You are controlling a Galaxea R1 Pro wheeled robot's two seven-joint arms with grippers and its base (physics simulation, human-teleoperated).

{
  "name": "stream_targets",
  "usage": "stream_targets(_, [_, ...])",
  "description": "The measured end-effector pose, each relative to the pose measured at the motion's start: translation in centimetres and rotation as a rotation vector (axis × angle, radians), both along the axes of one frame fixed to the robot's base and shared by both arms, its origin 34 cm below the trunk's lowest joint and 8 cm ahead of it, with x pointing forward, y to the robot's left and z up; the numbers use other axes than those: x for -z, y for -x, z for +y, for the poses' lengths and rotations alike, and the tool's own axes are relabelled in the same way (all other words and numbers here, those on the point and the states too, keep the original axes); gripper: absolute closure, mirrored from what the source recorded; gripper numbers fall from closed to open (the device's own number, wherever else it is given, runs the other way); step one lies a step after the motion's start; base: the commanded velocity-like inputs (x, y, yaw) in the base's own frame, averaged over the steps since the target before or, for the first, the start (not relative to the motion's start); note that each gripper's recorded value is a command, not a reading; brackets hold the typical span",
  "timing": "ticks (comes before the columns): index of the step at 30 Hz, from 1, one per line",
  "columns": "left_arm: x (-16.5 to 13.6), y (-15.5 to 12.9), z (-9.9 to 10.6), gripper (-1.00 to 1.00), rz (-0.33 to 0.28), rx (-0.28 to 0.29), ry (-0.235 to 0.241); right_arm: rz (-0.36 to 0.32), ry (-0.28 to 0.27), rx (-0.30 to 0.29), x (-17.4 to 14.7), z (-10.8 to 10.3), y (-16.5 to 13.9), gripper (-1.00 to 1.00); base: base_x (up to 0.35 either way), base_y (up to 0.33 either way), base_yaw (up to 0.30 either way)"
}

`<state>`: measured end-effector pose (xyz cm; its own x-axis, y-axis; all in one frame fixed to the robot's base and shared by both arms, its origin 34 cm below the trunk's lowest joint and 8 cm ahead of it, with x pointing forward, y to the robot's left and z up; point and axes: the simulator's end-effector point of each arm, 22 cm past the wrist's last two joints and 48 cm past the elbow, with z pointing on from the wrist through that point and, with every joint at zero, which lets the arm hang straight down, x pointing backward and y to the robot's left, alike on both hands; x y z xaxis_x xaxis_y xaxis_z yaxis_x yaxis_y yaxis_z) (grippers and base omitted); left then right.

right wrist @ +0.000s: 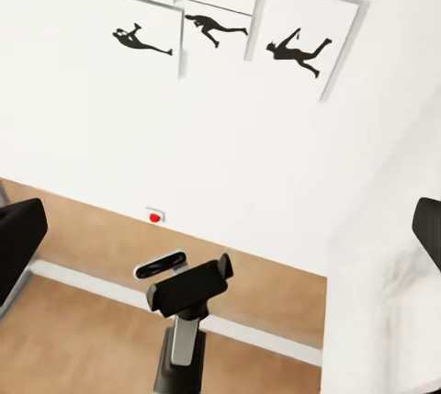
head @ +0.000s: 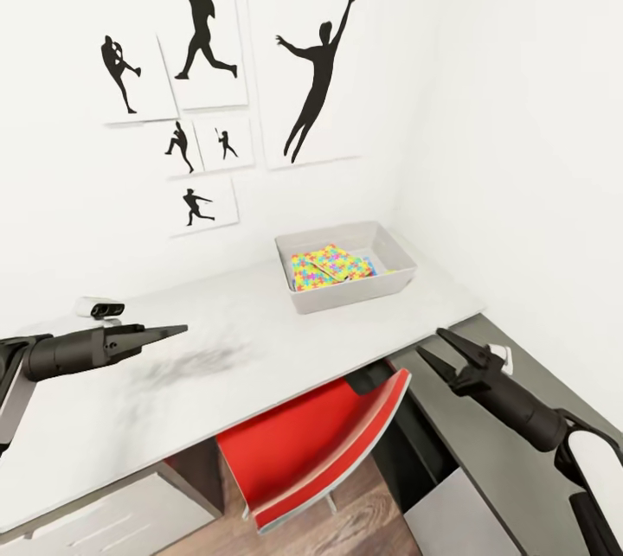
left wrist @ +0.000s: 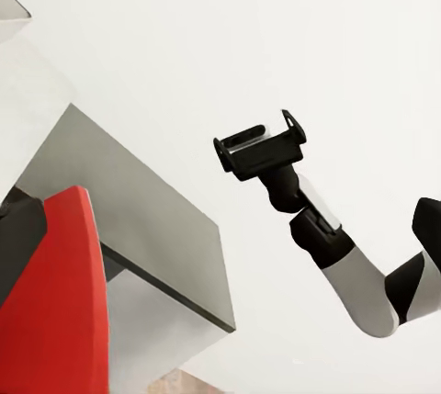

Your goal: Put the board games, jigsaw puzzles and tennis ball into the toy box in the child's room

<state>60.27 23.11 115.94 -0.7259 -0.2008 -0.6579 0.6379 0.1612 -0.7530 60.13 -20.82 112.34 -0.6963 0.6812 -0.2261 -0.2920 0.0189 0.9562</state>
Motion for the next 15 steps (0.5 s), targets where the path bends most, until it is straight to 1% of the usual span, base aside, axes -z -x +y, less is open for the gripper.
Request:
stream_targets(4, [-0.4,0.2,0.1,-1.0,-0.004,0.0,-0.001,-0.008,-0.005,0.0,-0.3,-0.2,0.4,-1.0,-0.026,0.0,0.0])
stream_targets(7, [-0.7,0.4,0.6,-1.0,-0.012,-0.007,-0.015,-0.009,-0.015,-0.001,-0.3,-0.2,0.9,-1.0,-0.008,0.0,0.0])
stream_targets(10, [0.0,0.8,1.3,-1.0,0.007,-0.016,-0.026,-0.011,-0.021,-0.002,-0.4,-0.1,1.2,-1.0,-0.003,0.0,0.002])
stream_targets(15, [0.1,1.4,1.2,-1.0,0.008,-0.013,-0.031,-0.022,-0.024,-0.004,-0.8,-0.2,1.5,-1.0,-0.006,0.0,0.046])
